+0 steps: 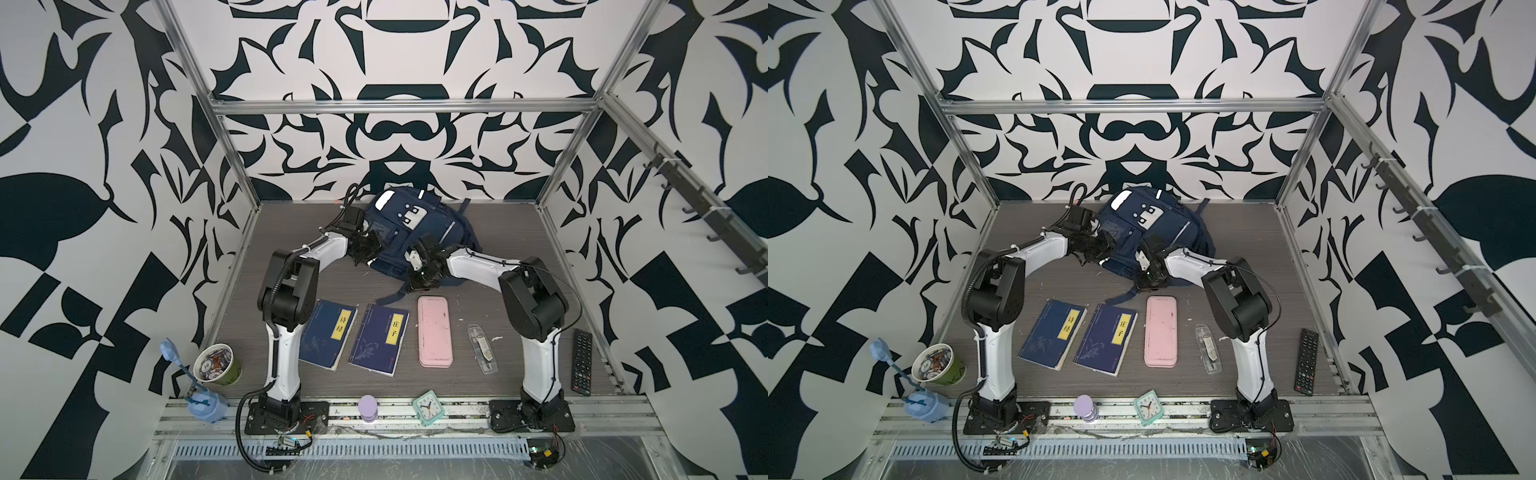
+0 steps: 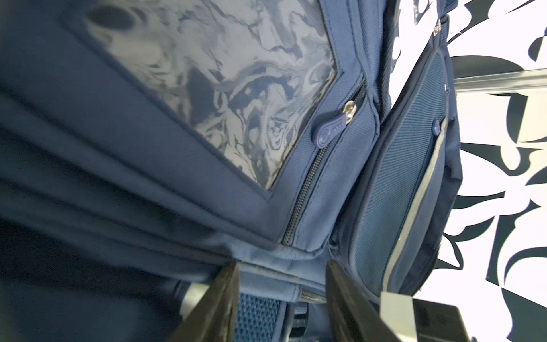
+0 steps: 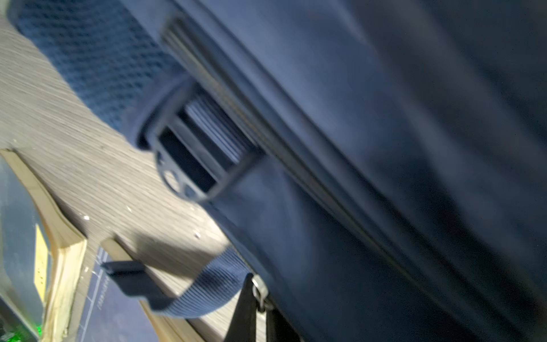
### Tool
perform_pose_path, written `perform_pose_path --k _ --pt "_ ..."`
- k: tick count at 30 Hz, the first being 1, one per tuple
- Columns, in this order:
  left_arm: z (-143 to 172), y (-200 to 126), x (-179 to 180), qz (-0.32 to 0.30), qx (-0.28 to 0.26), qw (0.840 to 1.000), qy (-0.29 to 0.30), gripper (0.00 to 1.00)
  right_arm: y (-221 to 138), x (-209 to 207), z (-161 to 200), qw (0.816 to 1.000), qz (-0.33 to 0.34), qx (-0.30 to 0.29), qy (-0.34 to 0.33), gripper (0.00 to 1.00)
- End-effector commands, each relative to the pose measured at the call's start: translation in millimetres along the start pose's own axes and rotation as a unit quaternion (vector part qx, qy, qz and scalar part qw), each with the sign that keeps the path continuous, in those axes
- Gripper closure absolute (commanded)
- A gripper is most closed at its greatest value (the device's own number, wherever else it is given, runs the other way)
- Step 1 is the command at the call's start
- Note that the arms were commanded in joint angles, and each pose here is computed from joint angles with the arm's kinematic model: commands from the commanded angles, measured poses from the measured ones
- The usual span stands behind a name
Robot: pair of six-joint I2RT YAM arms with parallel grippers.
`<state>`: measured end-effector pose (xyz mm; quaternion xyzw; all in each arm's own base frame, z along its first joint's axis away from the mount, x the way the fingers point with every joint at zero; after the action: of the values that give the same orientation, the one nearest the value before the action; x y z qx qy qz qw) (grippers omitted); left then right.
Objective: Pack books, pencil case, and school supplies into a backpack
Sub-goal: Unzip the student bag at the top-center of the table.
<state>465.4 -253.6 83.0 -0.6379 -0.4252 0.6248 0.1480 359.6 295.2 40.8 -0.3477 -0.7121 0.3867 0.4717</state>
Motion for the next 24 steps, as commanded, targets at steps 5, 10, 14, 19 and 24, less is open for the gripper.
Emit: perform_pose_path --k 5,10,14,19,24 --pt "12.3 17.9 18.8 -0.012 0.028 0.999 -0.027 0.50 1.1 37.8 -30.4 0.999 -0.028 -0.023 -0.019 1.00" --pt "14.1 17.7 20.1 -0.013 0.030 0.999 -0.028 0.50 10.5 56.5 -41.9 0.999 -0.038 -0.023 -0.029 1.00" --pt "16.1 17.5 21.7 -0.013 0.031 0.999 -0.030 0.50 18.3 62.2 -47.4 0.998 -0.043 -0.023 -0.030 1.00" --pt "10.9 9.3 25.0 -0.016 0.023 0.999 -0.031 0.48 6.3 61.2 -45.9 0.998 -0.047 -0.038 -0.029 0.95" --pt "5.8 -6.8 18.1 -0.020 0.011 1.000 -0.010 0.45 -33.5 61.3 -36.2 0.996 -0.045 -0.065 -0.038 0.64"
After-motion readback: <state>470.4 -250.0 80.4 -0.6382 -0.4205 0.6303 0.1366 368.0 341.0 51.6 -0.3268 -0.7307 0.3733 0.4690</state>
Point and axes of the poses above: each gripper's point midway between its finger pads, its own y axis out along the fingers, its own x axis along the line the jaws close on, z = x × y, the point moved 1 cm from there along -y, back along the fingers, and after that the axes turned 2 degrees about -y, right-handed, at the moved point
